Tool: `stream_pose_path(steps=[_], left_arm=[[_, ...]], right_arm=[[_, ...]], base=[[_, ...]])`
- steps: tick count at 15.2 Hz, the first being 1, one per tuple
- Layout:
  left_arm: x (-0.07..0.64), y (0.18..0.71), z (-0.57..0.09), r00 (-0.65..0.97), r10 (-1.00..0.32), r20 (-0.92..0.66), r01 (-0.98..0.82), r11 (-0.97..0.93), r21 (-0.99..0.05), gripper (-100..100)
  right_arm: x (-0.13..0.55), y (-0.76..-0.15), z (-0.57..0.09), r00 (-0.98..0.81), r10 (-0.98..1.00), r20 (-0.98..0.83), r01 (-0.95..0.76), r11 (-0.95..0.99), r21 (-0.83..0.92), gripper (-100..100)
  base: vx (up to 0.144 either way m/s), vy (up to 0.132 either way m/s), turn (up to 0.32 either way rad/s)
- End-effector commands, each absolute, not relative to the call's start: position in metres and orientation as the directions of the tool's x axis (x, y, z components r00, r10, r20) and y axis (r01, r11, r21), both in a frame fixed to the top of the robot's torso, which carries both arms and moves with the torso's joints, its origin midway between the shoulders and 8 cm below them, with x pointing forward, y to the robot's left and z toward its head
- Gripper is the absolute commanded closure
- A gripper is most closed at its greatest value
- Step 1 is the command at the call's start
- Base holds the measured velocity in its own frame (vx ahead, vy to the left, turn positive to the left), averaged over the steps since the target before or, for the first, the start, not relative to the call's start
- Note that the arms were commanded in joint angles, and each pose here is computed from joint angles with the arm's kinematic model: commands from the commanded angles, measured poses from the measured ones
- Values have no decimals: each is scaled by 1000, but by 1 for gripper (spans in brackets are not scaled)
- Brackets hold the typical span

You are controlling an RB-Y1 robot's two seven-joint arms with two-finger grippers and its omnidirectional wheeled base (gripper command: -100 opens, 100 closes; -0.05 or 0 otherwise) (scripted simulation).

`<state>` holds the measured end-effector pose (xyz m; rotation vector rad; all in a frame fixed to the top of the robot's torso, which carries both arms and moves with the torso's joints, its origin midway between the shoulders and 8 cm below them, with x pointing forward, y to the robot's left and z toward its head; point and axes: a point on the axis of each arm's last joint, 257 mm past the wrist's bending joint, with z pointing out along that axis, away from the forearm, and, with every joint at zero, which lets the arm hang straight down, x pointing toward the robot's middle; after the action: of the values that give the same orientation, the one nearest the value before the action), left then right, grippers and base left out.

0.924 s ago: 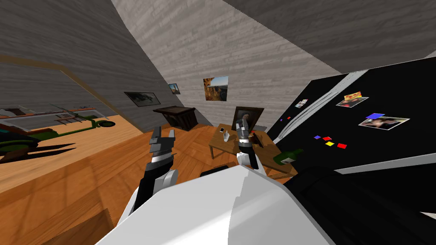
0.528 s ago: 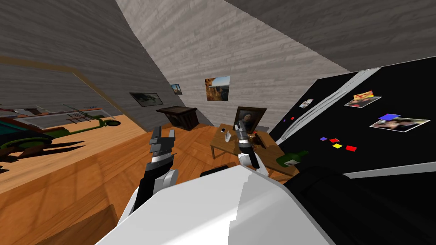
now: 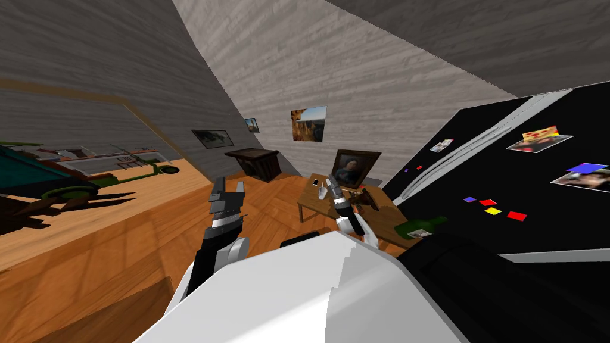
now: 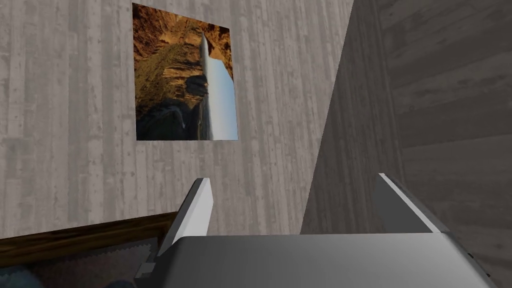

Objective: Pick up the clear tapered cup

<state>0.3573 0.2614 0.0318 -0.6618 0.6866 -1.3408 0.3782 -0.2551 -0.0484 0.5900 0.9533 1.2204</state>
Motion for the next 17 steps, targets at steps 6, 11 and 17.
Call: stream_pose_path(steps=[6, 11, 17], left_arm=[[357, 261, 32, 99, -993, -64, 632, 113, -766, 0], [357, 261, 32, 99, -993, -64, 632, 113, -766, 0], [357, 261, 32, 99, -993, -64, 632, 113, -766, 0]], right_arm=[[388, -255, -107, -33, 888, -459, -424, 404, 811, -100], [388, -258, -130, -81, 839, -539, -397, 469, 789, -100], [386, -271, -176, -159, 743, -650, -343, 576, 742, -100]], base=[[26, 56, 86], [24, 55, 78], [31, 52, 82]])
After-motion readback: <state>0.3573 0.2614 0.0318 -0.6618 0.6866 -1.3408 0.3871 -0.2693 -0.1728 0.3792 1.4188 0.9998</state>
